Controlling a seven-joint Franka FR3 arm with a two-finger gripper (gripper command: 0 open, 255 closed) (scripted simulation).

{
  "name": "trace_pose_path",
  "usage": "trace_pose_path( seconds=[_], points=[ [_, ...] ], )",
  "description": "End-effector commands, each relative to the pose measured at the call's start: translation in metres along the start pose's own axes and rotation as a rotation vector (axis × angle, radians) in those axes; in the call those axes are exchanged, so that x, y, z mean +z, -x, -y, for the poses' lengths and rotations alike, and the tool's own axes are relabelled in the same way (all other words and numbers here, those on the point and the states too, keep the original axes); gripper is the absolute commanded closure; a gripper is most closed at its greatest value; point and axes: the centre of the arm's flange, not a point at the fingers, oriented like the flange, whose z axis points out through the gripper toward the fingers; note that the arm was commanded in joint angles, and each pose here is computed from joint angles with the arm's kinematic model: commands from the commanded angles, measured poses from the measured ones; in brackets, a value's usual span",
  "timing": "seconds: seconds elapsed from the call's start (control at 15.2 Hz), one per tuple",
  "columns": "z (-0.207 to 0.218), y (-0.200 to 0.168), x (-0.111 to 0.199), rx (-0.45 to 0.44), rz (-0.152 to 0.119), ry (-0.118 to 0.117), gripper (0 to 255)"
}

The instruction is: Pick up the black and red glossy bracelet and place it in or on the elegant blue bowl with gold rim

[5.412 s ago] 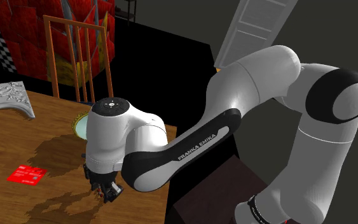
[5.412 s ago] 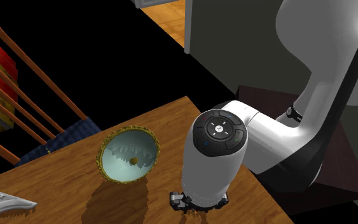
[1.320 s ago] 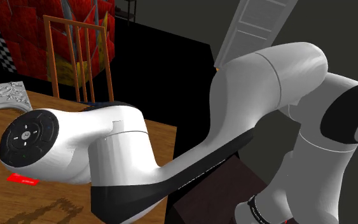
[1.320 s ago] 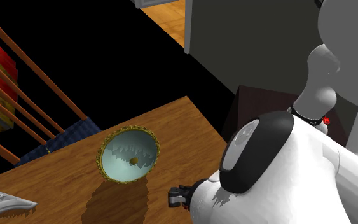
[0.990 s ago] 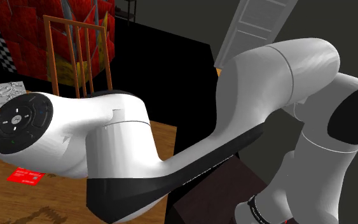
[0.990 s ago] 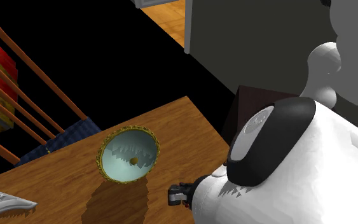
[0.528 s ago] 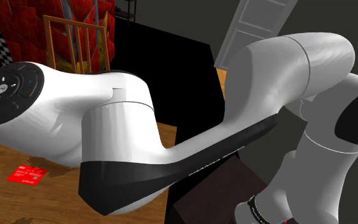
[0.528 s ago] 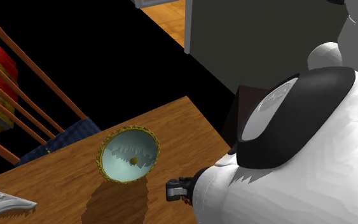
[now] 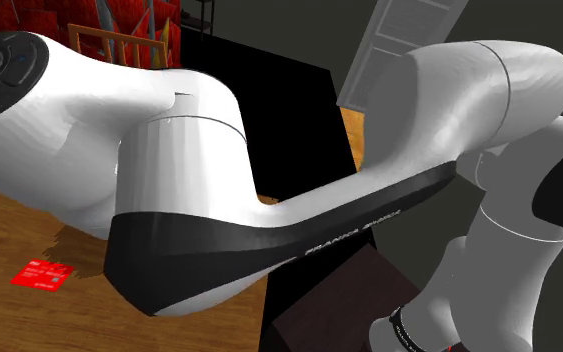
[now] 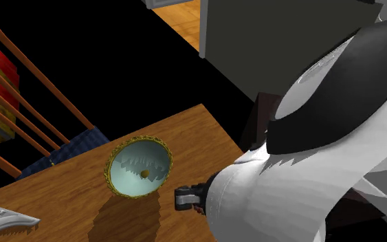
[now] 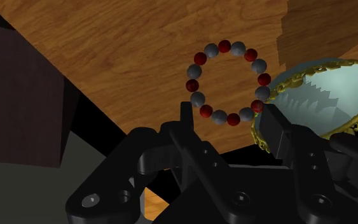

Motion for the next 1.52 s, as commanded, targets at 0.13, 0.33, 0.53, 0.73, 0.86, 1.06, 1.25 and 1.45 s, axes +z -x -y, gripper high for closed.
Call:
trace_pose_path(
  seconds=[0.13, 0.33, 0.53, 0.73, 0.86, 1.06, 1.25, 1.45],
  points=[
    [0.036, -0.029, 0.011, 0.000, 0.000, 0.001, 255],
    [0.066, -0.052, 0.022, 0.000, 0.000, 0.001, 255],
    [0.097, -0.075, 0.032, 0.000, 0.000, 0.001, 255],
    [0.127, -0.098, 0.042, 0.000, 0.000, 0.001, 255],
    [0.148, -0.114, 0.049, 0.000, 0.000, 0.001, 255],
    [0.160, -0.120, 0.064, 0.000, 0.000, 0.001, 255],
    [0.158, -0.114, 0.078, 0.000, 0.000, 0.001, 255],
    [0.157, -0.108, 0.093, 0.000, 0.000, 0.001, 255]
  ],
)
